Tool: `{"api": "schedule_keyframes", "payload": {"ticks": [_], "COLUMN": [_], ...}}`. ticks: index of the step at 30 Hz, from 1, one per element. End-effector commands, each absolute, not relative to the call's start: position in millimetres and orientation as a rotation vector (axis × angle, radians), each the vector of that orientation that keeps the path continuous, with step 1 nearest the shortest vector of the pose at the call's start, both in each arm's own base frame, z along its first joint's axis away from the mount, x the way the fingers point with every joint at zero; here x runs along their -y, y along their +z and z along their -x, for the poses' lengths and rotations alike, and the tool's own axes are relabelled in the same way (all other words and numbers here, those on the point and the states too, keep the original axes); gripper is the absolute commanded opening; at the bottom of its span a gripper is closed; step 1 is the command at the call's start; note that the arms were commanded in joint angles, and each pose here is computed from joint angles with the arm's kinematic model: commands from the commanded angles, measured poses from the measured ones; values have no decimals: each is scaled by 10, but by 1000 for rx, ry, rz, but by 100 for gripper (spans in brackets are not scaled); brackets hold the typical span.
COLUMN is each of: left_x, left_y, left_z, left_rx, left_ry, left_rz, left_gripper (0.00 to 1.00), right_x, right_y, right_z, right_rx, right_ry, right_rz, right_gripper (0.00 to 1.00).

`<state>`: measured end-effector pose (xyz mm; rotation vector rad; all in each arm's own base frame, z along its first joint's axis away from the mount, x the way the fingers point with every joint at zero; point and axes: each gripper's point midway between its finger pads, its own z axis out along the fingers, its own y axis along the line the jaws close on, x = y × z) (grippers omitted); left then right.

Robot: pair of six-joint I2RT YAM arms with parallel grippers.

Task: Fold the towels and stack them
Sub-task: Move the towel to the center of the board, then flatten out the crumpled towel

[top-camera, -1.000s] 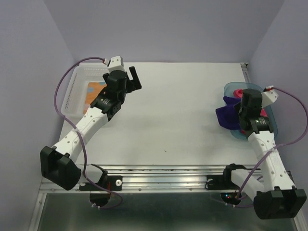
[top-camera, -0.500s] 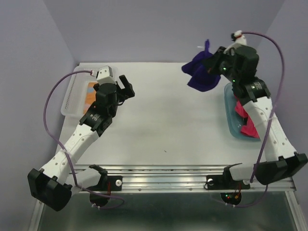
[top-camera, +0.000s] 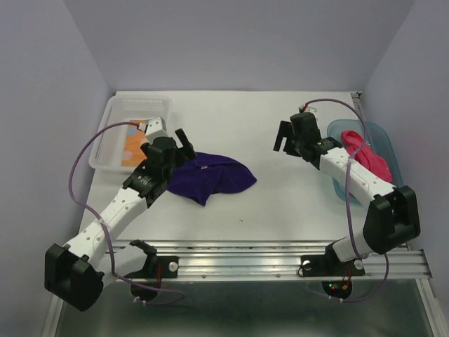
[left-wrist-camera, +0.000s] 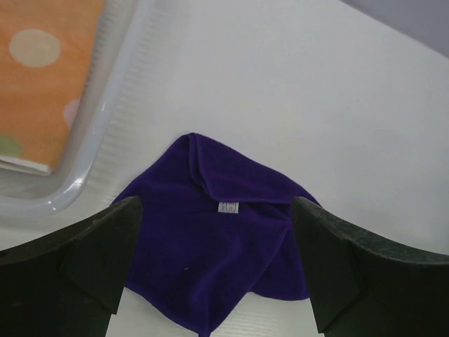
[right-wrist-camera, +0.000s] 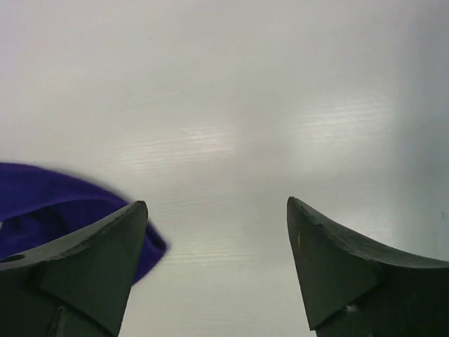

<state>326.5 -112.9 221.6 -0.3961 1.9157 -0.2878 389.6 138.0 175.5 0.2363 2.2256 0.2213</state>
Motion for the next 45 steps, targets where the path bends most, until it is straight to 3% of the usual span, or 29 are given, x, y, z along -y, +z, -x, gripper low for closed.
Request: {"api": "schedule_keyframes", "payload": {"ticks": [1,8,20,28,30,31,33,35,36,37,45], "left_x": [1234,1221,1608,1587,1578,1579,1585,1589,1611,1620,1497], "left_y": [1933,1367,683,489,452,493,483,499,486,471,521], "left_z": [-3251,-3013,-2357,-2472,-2500,-2573,-2631,-2686,-2701,-2691,-2563], "left_rx": [-1984,-2156,-2336,-2341,-2345,-2315,-2309,-2304,-2315,-2326,-2288], "left_ry": [-333,-306,-533,-462,-436,-433,-415,-395,-392,-392,-407], "left_rz": [404,503,464,511,514,523,525,517,508,503,541], "left_gripper": [99,99,99,96,90,80,72,54,18,0,0], "right_x": [-1014,-1777,-2405,-2457,-2495,-2530,-2569,-2632,-2662,-2690,-2852], "right_y": [1561,1485,919,775,797,863,943,1041,1087,1149,1180], "right_z": [-3738,-3435,-3391,-3391,-3420,-3464,-3504,-3555,-3577,-3627,-3887], "right_rx": [-2214,-2226,-2370,-2395,-2378,-2354,-2320,-2276,-2254,-2221,-2147], "right_ry": [40,443,341,335,344,355,359,378,383,383,311], "right_rz": [-378,-91,43,37,92,114,194,263,294,335,565], "right_gripper": [99,100,98,97,97,97,97,97,97,97,95]}}
